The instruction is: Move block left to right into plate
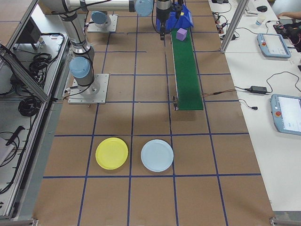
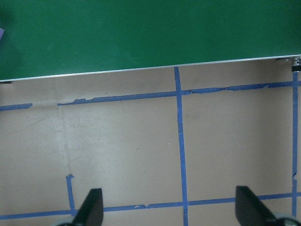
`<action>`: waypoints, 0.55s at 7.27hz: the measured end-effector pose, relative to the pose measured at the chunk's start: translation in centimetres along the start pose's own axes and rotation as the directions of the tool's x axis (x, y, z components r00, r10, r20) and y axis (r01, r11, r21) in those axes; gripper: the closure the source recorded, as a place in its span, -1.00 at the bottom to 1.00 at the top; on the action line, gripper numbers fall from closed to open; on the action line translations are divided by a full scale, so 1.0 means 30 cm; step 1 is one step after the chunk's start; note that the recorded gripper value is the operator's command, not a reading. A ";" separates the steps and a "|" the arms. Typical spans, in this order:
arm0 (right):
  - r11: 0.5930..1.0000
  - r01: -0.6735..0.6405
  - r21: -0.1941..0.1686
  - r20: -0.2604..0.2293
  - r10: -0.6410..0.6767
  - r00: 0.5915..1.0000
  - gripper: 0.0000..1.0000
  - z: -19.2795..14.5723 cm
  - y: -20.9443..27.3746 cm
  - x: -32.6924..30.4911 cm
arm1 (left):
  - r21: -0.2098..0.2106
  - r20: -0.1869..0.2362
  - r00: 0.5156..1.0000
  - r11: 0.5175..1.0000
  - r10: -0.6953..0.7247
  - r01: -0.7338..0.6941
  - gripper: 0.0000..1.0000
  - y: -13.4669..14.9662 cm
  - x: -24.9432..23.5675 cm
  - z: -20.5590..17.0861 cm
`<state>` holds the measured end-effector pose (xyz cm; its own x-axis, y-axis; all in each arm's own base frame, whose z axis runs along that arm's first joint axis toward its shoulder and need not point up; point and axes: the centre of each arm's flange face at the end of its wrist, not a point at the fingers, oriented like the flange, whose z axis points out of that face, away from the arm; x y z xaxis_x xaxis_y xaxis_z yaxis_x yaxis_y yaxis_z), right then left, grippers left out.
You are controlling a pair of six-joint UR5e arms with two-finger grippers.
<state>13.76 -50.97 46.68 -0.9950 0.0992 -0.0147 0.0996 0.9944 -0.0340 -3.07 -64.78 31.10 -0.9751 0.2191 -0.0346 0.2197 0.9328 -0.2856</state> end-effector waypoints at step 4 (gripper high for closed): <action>0.999 -0.028 -0.039 0.102 0.032 0.994 -1.00 0.212 -0.274 0.372 | -0.083 -0.032 0.995 0.992 0.093 -0.096 -1.00 0.037 -0.047 0.199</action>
<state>1.90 -58.25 40.44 -0.9850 0.1268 -0.1174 0.1271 0.9919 0.0051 -1.64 -65.76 25.12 -0.9489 0.3142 -0.0302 0.3137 0.9281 -0.2005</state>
